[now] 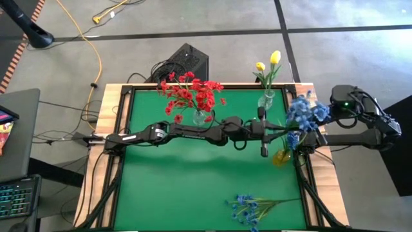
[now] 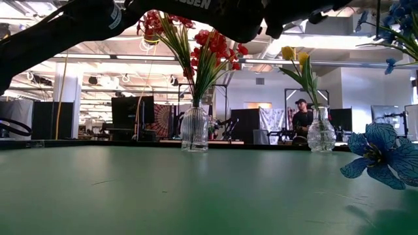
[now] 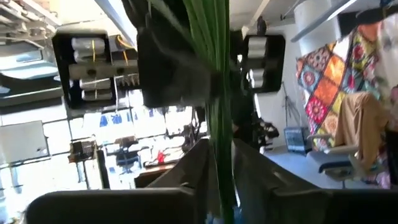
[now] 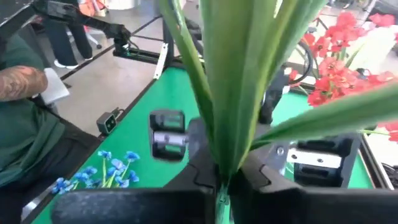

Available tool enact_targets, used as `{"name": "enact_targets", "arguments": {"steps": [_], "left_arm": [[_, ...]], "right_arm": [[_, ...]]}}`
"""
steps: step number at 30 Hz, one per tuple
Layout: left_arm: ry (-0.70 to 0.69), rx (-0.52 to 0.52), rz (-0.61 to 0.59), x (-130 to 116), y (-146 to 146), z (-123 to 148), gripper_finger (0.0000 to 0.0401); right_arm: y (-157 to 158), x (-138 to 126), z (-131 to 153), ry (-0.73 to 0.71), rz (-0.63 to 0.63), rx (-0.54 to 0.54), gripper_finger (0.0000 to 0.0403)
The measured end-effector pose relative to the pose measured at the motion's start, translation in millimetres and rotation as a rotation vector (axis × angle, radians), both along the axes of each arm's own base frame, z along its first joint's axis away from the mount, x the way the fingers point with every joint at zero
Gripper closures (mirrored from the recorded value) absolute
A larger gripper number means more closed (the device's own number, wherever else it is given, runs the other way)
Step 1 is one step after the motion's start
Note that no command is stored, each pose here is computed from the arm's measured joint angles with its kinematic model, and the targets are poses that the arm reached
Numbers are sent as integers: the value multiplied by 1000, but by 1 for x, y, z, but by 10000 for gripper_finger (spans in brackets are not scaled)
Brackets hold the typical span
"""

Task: Sort flowers into vase by color
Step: Put the top blue flowers into the yellow transparent vase

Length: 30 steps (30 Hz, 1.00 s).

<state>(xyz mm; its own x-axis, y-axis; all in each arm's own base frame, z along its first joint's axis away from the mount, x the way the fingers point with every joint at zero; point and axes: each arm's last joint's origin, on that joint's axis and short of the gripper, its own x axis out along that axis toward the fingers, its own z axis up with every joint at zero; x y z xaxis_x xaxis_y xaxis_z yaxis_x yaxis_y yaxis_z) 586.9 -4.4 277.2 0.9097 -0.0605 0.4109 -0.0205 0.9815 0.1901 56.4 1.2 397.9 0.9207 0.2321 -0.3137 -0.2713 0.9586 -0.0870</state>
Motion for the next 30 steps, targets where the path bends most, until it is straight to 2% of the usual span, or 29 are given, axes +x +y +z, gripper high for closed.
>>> {"name": "enact_targets", "arguments": {"steps": [4,7,13,19,24,30], "left_arm": [[60,-1,46,1,-1,0,295],[111,5,83,-3,-3,12,260],[229,79,45,-10,-12,28,217],[351,78,36,-16,-14,35,218],[464,73,106,-23,-13,38,230],[590,103,167,-36,-21,48,245]], "right_arm": [[0,-1,5,-22,-29,32,366],[0,-3,15,-74,-48,90,359],[3,-16,34,-120,-77,212,353],[5,-28,43,-102,-102,333,359],[6,-30,47,-94,-78,426,358],[8,-31,42,-5,-47,527,358]]}}
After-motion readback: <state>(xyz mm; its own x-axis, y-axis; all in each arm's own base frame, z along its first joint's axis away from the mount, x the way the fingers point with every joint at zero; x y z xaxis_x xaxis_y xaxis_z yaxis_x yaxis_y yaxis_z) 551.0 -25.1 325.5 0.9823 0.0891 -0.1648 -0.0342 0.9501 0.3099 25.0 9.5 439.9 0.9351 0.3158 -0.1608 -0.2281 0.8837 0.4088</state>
